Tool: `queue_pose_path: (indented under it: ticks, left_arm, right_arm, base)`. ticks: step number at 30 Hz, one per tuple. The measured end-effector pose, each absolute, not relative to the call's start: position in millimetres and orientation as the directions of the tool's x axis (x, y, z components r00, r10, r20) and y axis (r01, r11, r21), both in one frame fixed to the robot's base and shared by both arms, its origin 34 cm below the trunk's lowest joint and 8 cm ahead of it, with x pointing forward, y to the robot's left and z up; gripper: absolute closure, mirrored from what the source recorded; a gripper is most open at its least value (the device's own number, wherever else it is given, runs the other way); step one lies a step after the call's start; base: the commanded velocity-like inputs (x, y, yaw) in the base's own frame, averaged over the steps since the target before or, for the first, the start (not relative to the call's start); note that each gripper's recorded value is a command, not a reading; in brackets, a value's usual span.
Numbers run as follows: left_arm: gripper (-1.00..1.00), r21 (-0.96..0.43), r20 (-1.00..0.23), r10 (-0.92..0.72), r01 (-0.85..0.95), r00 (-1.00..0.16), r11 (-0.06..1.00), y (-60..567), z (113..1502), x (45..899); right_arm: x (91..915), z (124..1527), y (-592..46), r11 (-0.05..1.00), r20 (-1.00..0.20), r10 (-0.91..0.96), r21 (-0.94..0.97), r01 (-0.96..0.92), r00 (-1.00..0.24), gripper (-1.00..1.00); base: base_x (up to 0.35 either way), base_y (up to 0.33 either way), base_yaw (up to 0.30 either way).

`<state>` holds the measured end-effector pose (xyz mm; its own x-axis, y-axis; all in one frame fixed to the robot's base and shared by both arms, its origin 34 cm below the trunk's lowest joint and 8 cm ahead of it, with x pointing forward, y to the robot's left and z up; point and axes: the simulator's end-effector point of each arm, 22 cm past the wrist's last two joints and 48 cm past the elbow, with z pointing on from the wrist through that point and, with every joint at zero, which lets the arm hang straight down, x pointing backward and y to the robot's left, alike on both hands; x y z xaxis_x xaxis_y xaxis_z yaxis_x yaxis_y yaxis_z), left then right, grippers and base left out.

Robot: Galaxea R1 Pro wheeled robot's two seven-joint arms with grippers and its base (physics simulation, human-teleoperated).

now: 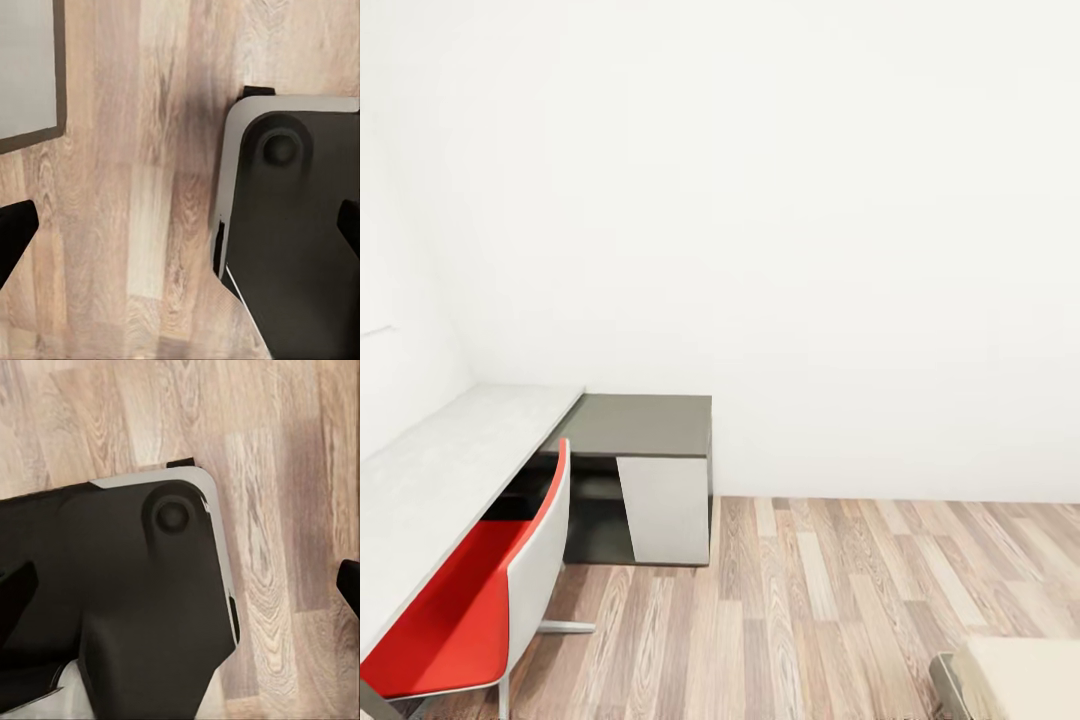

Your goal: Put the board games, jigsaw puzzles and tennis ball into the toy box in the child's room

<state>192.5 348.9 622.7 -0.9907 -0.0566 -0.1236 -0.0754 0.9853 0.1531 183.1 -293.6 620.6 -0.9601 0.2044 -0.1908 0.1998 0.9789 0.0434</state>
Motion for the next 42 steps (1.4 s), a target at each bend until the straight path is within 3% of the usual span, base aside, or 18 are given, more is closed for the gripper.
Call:
queue_pose_path:
  ticks: [20,42]
  left_arm:
    - [-1.0,0.178,-0.095,-0.052,-0.068,-0.994,0.982,336.6,621.2,135.0]
    - [-1.0,0.177,-0.109,-0.059,-0.077,-0.992,0.981,337.1,621.2,141.0]
  right_arm:
    - [126.4,622.3,-303.9,0.98,-0.169,0.19,-0.021,0.196,-0.967,-1.0]
    - [118.1,625.9,-340.6,0.957,-0.171,0.208,-0.166,0.236,-0.963,-1.0]
  base:
    - [0.0,0.0,0.0]
    - [0.0,0.0,0.0]
